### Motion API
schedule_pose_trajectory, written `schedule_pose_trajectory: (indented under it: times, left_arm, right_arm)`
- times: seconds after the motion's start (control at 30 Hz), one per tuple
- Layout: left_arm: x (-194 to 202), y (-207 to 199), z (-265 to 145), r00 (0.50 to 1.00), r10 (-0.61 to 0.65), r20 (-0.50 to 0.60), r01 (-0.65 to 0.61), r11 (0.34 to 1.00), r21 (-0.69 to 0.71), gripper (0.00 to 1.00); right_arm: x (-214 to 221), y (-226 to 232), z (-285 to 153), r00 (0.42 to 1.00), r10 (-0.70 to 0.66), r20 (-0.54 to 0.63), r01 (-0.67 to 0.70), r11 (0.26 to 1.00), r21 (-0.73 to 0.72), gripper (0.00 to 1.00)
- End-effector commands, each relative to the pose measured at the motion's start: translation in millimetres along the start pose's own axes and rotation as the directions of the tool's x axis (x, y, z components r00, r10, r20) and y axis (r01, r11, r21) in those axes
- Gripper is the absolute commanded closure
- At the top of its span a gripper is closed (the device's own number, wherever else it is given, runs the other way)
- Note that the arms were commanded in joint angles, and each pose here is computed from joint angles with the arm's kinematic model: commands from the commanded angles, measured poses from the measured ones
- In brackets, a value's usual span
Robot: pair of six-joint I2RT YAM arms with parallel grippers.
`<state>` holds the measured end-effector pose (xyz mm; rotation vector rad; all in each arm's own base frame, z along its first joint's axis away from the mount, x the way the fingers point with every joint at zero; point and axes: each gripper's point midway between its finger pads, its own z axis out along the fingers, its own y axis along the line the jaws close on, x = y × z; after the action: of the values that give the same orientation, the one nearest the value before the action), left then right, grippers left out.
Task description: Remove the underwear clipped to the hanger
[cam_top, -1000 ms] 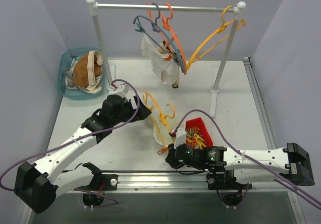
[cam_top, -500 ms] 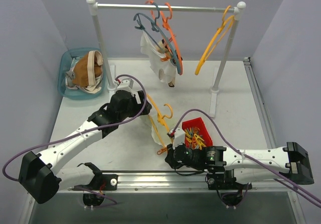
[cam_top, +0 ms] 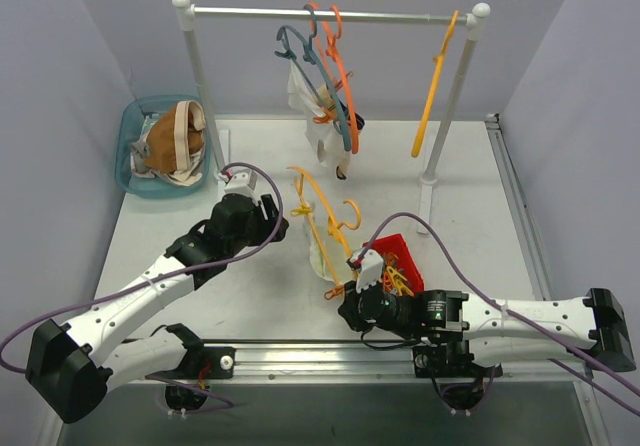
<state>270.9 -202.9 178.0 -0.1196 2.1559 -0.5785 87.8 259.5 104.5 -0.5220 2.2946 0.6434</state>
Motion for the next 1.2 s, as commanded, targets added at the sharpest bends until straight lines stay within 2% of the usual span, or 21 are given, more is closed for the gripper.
schedule_pose_trajectory:
  times: [0.0, 0.03, 0.07, 0.2, 0.33, 0.47, 0.87, 1.07, 1.17]
  left_arm:
    - [1, 3, -2, 0.999, -0.028, 0.021, 0.028, 1.000, 0.001, 0.30]
    - [-5, -2, -5, 0.998, -0.045, 0.048, 0.044, 0.999, 0.027, 0.26]
    - [-9, -5, -7, 0.995, -0.073, 0.064, 0.070, 0.996, 0.046, 0.16]
    - [-32, -26, -19, 0.978, -0.152, 0.142, 0.129, 0.979, 0.159, 0.03]
    - [-54, -52, -22, 0.970, -0.185, 0.155, 0.147, 0.962, 0.228, 0.05]
    - [-53, -62, -7, 0.981, -0.166, 0.102, 0.143, 0.969, 0.204, 0.06]
    - [-34, -62, 21, 0.988, -0.149, 0.037, 0.143, 0.979, 0.142, 0.06]
    - [-36, -61, 28, 0.987, -0.155, 0.049, 0.148, 0.981, 0.124, 0.06]
    - [-38, -60, 29, 0.988, -0.143, 0.059, 0.136, 0.984, 0.112, 0.01]
  right_arm:
    - [-23, 1, -7, 0.997, 0.007, 0.074, -0.008, 1.000, 0.018, 1.00]
    - [-22, 1, -7, 0.997, 0.006, 0.071, -0.008, 1.000, 0.019, 1.00]
    - [-22, 1, -6, 0.998, 0.004, 0.067, -0.005, 1.000, 0.020, 1.00]
    - [-16, 1, -2, 0.999, -0.007, 0.043, 0.006, 1.000, 0.031, 1.00]
    - [-14, 2, 0, 0.999, -0.013, 0.032, 0.012, 0.999, 0.034, 1.00]
    - [-13, 3, 3, 1.000, -0.021, 0.022, 0.021, 0.999, 0.041, 1.00]
    - [-14, 6, 6, 0.999, -0.041, 0.014, 0.040, 0.998, 0.049, 1.00]
    - [-13, 8, 9, 0.999, -0.050, 0.006, 0.049, 0.997, 0.054, 1.00]
    - [-13, 8, 9, 0.999, -0.054, 0.006, 0.054, 0.997, 0.057, 1.00]
